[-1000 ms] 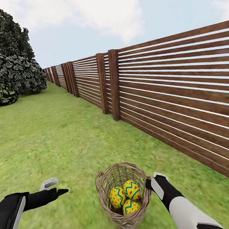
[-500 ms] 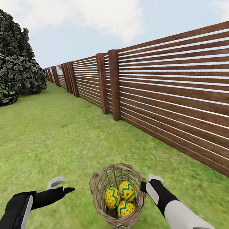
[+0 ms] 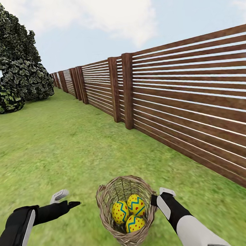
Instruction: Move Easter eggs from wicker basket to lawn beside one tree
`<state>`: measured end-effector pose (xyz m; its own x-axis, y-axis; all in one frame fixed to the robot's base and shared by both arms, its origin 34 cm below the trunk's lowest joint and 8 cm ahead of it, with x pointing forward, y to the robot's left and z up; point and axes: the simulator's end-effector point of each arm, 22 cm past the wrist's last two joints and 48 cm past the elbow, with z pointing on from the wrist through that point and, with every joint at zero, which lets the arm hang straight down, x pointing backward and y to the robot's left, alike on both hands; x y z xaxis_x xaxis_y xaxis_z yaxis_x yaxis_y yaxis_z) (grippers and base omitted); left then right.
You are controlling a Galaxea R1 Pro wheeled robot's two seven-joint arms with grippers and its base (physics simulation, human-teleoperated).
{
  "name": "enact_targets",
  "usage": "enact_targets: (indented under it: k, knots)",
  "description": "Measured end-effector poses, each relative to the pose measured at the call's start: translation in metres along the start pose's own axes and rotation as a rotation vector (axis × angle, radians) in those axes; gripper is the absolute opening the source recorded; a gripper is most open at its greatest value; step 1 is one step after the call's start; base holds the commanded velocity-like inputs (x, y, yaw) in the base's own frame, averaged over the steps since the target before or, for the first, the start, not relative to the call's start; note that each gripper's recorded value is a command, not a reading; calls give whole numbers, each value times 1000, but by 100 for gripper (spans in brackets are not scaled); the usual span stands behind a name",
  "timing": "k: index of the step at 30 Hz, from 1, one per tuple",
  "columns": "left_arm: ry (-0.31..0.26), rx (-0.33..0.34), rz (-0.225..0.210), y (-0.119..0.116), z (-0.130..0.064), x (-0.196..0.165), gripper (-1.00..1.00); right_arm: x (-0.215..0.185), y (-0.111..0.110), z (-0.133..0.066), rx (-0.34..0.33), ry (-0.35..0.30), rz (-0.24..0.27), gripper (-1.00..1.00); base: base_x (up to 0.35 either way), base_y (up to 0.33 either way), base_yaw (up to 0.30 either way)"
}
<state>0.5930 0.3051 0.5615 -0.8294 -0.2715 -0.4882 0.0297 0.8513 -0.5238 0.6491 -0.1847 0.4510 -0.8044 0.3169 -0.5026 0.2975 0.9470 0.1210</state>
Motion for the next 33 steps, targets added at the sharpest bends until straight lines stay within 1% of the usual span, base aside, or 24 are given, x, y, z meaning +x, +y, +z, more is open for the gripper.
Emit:
enact_targets:
  k: [13, 15, 27, 29, 31, 33]
  knots:
    - [-9, 1, -3, 0, -3, -3, 100, -2, 1, -2, -1, -6, -1, -100, 0, 1, 276]
    - [-9, 1, -3, -2, -6, -6, 100, -6, 2, -6, -3, -6, 3, -100, 0, 0, 240]
    - [-8, 1, -3, -16, -20, -22, 100, -23, 6, -25, 0, -8, -3, -100, 0, 0, 14]
    - [-8, 2, -3, -18, -23, -25, 100, -26, 7, -28, -3, -8, 4, -100, 0, 0, 0]
    - [-8, 2, -3, -20, -25, -27, 100, -28, 7, -31, 0, -8, -3, -100, 0, 0, 0]
    - [-8, 2, -2, -23, -27, -30, 100, -31, 9, -34, -3, -8, 4, -100, 0, 0, 0]
